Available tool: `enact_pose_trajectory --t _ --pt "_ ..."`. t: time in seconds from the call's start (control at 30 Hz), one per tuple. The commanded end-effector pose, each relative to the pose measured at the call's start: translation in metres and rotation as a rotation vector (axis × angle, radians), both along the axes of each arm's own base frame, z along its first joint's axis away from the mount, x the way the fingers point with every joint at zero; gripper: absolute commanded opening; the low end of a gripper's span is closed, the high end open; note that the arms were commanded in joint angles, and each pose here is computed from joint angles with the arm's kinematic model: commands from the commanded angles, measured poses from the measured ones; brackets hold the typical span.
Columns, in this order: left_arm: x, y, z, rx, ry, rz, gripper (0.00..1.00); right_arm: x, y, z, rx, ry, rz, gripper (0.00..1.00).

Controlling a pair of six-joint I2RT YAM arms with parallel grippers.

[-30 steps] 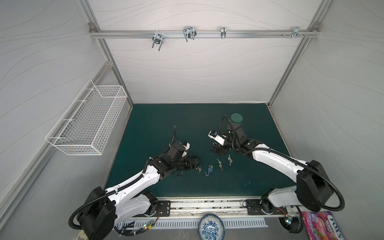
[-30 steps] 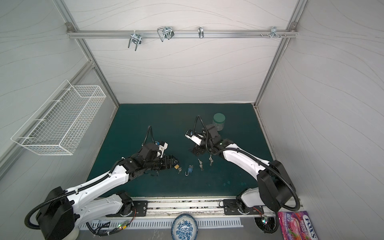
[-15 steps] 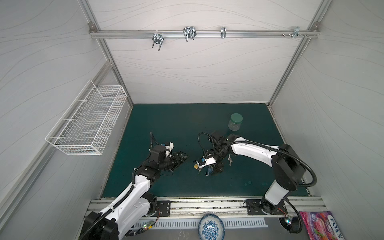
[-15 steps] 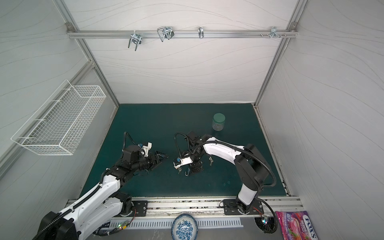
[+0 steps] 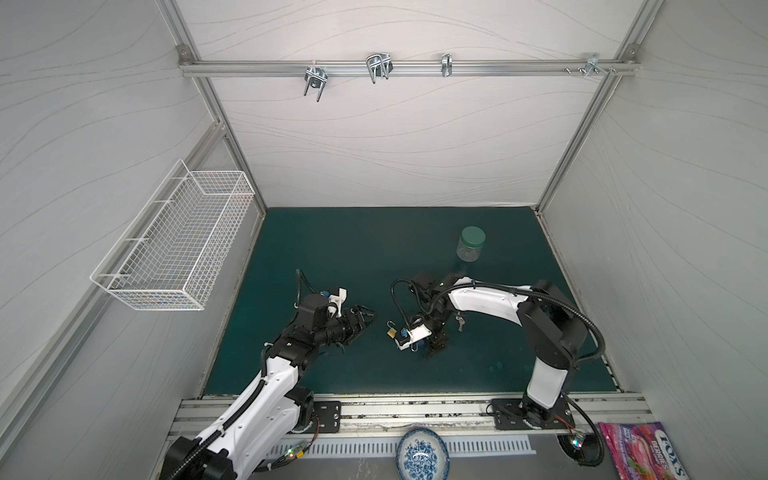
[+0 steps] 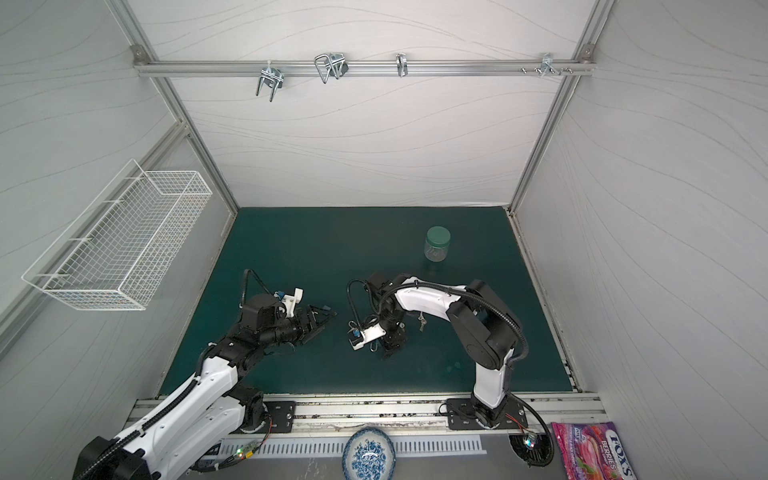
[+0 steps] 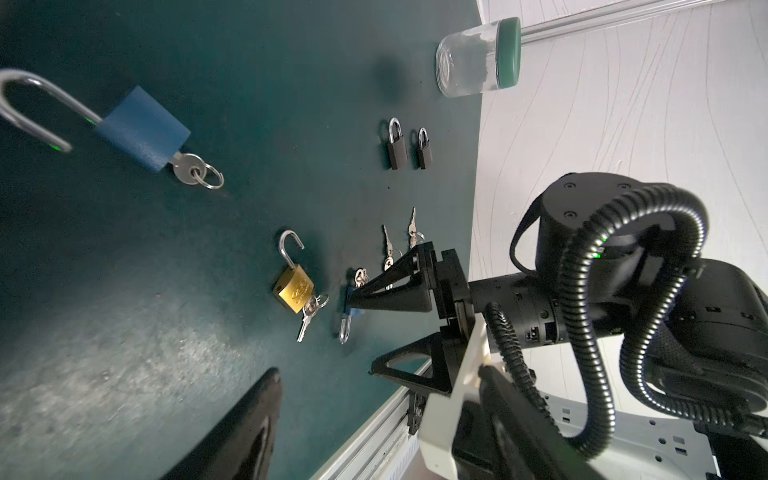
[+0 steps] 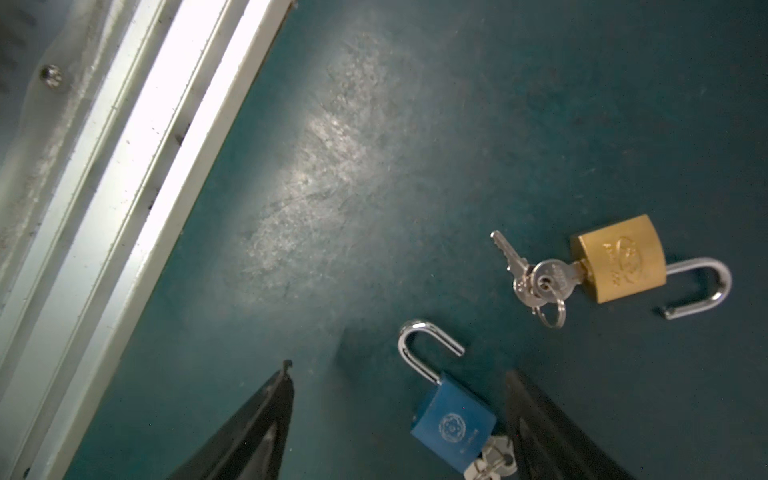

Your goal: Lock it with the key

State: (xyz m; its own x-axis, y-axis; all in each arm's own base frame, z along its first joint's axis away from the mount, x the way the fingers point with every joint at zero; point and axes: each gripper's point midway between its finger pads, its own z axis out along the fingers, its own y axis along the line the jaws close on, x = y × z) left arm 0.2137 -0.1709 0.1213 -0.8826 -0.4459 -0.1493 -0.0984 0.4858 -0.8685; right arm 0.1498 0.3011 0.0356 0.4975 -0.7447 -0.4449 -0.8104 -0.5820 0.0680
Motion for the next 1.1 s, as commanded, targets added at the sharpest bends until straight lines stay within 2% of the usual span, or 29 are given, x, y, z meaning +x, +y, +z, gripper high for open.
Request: enact_pose_trajectory --t 0.0,0.3,0.63,0.87,1.07 --pt "0.006 -0.002 0.016 -0.022 -0.035 -0.003 0.74 -0.007 -0.003 -0.006 -0.020 0.019 0.044 0.79" --pt "0.004 -0.001 0.019 -0.013 -0.039 -0.008 0.73 -0.005 -0.015 -0.016 -0.076 0.010 0.028 0.74" --pt "0.003 -0.001 0.017 -0.014 -0.036 -0.010 0.72 0.002 -0.032 -0.016 -0.074 -0.030 -0.042 0.57" --pt "0.004 -0.001 0.019 -0.014 -0.039 -0.013 0.72 0.005 -0.030 -0.018 -0.060 -0.044 -0.064 0.50" --pt "0.005 -0.001 0.018 -0.014 -0.036 -0.011 0.71 0.009 -0.026 -0.020 -0.052 -0.041 -0.135 0.45"
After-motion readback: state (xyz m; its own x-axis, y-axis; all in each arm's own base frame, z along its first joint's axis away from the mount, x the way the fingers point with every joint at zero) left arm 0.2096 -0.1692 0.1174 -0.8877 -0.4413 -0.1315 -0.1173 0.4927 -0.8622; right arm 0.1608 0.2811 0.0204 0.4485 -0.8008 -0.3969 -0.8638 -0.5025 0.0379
